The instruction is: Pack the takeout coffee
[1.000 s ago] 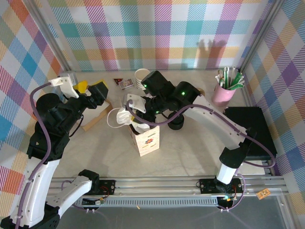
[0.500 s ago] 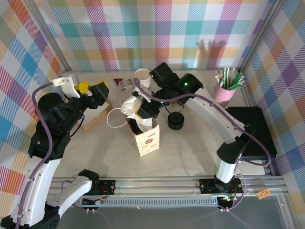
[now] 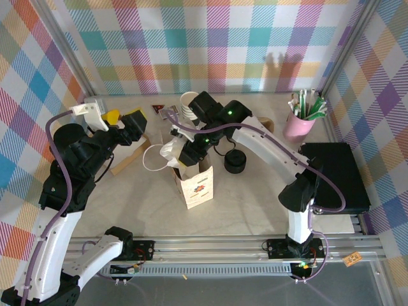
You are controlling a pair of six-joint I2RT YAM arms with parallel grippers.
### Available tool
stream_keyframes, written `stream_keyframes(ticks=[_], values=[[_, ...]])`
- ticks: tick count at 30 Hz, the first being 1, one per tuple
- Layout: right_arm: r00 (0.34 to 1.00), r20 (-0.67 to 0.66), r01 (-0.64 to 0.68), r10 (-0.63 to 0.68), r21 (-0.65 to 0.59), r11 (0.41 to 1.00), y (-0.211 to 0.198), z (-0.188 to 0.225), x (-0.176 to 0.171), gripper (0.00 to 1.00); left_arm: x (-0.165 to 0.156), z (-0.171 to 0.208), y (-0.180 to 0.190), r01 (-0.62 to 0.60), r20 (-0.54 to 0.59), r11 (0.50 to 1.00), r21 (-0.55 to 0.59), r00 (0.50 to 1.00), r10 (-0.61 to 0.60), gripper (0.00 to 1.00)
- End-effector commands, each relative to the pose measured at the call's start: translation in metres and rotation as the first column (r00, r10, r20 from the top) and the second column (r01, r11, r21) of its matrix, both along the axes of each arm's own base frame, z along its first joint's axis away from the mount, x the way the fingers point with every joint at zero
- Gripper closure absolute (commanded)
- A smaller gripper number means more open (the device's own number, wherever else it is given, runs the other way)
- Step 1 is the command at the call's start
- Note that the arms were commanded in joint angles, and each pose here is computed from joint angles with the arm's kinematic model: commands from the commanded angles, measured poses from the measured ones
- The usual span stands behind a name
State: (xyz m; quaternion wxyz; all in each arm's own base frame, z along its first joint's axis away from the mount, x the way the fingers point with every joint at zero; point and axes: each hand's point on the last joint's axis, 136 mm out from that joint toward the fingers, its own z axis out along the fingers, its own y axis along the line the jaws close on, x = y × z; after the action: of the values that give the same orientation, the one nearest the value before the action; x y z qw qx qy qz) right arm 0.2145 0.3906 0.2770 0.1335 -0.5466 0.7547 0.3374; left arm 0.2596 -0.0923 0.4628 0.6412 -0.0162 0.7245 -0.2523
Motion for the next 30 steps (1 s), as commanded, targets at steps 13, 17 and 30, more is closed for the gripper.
stream_keyframes(ticks=[13,17,30], values=[[0.993,0.121,-0.001,0.002,-0.007,1.000,-0.006,0.026,-0.004,0.33,0.002,-0.001,0.007,-0.033,-0.012,0.998,0.045,0.999,0.033,0.10],[0.984,0.176,-0.006,0.011,-0.025,1.000,-0.009,0.027,-0.003,0.33,0.005,-0.008,0.022,-0.123,-0.034,0.991,0.060,0.992,0.125,0.10],[0.988,0.145,-0.027,0.049,-0.150,0.988,-0.021,-0.015,-0.009,0.68,0.017,-0.024,0.021,-0.137,-0.073,0.989,0.052,0.987,0.141,0.11]])
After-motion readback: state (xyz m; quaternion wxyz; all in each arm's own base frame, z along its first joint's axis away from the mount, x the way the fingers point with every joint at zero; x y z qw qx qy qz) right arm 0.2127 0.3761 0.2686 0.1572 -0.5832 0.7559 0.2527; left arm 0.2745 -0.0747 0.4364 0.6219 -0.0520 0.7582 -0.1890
